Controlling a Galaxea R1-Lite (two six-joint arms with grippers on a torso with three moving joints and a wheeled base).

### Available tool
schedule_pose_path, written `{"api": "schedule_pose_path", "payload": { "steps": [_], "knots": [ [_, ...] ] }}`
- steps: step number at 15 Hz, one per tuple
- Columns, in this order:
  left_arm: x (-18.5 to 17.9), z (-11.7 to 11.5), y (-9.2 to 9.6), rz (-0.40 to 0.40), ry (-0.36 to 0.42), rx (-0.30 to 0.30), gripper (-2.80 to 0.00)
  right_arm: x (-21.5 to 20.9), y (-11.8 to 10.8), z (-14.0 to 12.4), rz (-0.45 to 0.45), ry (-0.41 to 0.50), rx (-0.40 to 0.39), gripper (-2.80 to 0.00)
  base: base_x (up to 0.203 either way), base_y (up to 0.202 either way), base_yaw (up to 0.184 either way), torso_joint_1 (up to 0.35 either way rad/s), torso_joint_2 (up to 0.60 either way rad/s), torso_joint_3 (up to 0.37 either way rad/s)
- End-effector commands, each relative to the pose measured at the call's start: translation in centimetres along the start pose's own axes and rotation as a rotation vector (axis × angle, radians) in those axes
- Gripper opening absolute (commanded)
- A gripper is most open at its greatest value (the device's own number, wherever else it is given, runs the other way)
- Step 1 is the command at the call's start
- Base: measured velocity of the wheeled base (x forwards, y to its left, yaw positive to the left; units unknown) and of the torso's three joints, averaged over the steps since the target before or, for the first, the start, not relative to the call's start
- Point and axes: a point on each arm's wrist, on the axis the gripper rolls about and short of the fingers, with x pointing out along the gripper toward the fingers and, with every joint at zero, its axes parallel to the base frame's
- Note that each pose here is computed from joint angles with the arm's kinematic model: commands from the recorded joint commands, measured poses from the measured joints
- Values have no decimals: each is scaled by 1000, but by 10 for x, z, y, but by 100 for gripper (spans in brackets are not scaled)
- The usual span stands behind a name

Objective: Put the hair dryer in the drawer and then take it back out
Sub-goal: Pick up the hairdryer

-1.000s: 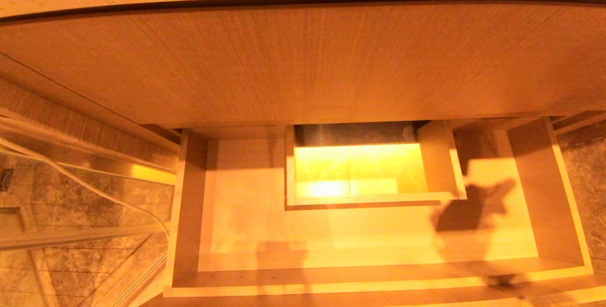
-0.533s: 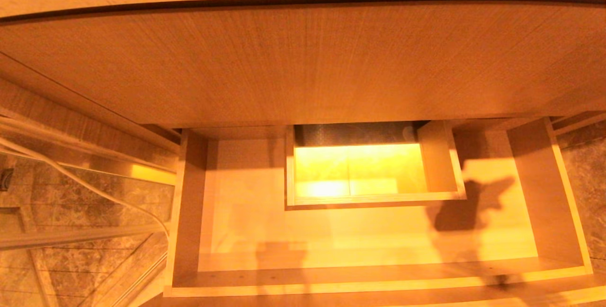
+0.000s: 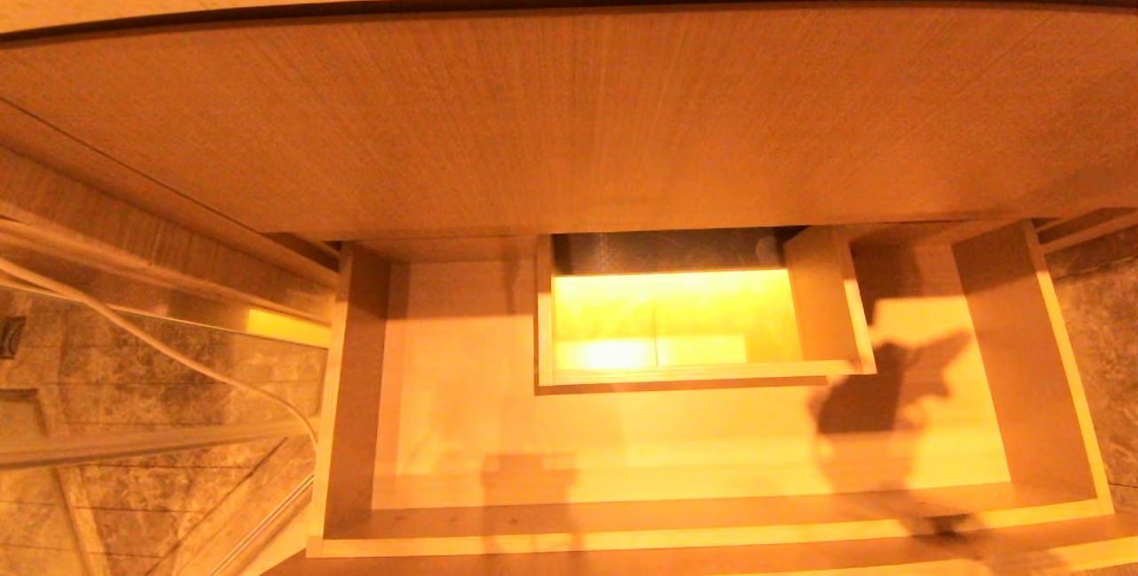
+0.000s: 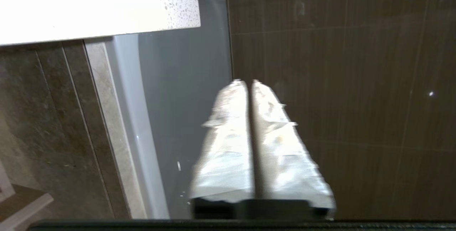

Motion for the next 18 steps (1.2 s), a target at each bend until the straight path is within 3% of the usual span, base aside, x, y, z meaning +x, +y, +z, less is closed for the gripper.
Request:
{"api": "schedule_pose_path", "payload": {
  "steps": [1,8,12,18],
  "knots": [
    [0,0,0,0,0,0,-280,0,-1,-2,-13,16,-5,0,0,0,0,0,0,0],
    [0,0,0,0,0,0,-280,3,35,11,-20,39,85,0,0,0,0,0,0,0],
    [0,0,0,0,0,0,-280,3,58,15,-14,43,90,0,0,0,0,0,0,0],
    [0,0,0,0,0,0,-280,3,33,19,-11,25,213,0,0,0,0,0,0,0]
  ]
}}
